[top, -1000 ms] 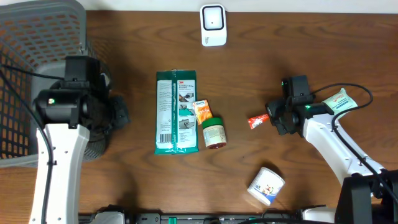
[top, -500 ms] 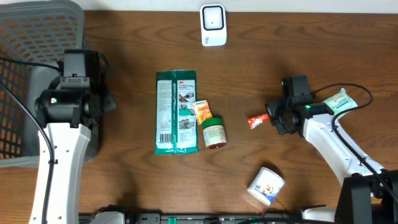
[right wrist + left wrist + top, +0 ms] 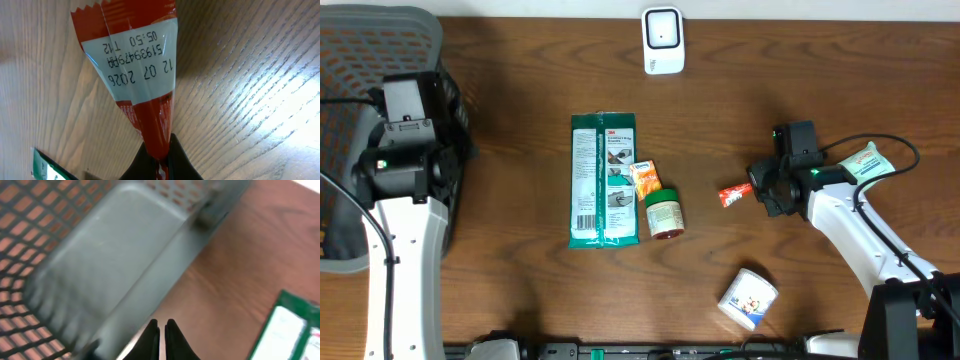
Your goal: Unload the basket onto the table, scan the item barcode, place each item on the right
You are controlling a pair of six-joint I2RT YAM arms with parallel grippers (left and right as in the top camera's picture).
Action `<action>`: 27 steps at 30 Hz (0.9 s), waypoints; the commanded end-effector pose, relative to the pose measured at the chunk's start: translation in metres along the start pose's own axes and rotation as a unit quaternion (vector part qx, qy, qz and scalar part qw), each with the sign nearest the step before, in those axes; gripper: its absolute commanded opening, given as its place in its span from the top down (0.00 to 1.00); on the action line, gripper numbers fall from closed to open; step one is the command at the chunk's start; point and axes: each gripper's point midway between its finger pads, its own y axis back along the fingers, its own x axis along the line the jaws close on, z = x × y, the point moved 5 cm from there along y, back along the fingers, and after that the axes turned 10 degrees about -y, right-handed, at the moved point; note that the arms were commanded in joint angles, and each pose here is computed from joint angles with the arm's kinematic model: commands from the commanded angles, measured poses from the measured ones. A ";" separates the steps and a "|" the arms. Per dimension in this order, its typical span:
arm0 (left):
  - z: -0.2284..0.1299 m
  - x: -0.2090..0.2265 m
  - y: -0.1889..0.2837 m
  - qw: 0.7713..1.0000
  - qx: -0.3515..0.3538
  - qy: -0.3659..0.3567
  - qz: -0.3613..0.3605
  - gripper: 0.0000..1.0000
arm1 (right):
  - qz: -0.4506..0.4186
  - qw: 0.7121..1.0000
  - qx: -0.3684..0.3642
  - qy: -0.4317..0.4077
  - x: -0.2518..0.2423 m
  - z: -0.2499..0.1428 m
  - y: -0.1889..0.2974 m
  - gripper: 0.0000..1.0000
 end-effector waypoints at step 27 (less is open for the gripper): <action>-0.072 -0.229 0.045 0.813 0.099 -0.255 -0.515 0.67 | 0.133 0.947 0.283 0.070 0.040 -0.049 0.031 0.99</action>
